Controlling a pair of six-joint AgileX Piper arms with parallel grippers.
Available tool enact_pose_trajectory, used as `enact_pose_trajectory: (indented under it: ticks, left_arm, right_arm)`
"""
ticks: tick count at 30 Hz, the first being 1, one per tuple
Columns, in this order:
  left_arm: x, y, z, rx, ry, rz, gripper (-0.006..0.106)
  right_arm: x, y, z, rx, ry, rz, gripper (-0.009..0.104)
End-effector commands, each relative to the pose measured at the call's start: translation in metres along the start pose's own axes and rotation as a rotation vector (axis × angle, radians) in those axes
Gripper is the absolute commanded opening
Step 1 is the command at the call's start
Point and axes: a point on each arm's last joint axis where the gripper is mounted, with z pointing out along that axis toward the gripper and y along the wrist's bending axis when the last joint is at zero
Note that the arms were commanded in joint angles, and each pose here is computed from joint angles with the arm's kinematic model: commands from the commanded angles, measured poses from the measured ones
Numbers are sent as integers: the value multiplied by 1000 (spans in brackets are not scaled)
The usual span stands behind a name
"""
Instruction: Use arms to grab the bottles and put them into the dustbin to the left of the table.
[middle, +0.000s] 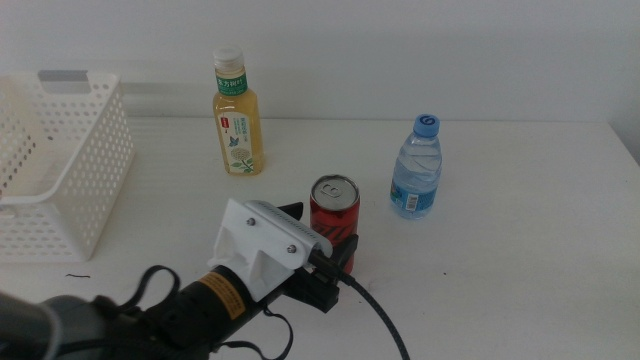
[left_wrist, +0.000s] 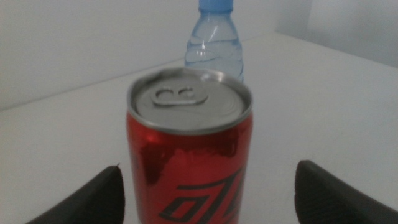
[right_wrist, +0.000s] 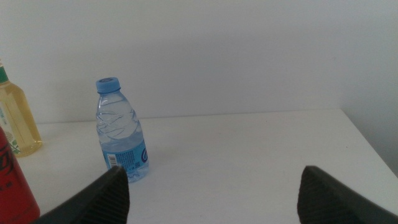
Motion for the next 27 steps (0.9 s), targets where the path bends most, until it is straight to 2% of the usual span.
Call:
enact_pose_trajectory:
  ticks: [1,12,21,23,27]
  left_arm:
    - [3,0,9,3,-26,-25,93]
    - [28,4,52,-12,2,-36,93]
    - [37,5,60,-14,13,-37,93]
    - [35,5,61,-14,9,-37,87]
    - [33,6,63,-16,2,-31,64]
  right_arm:
    - [0,0,0,6,-6,-16,89]
    - [0,0,0,6,-6,-16,89]
    - [0,0,0,6,-6,-16,89]
    - [0,0,0,6,-6,-16,89]
    - [0,0,0,6,-6,-16,89]
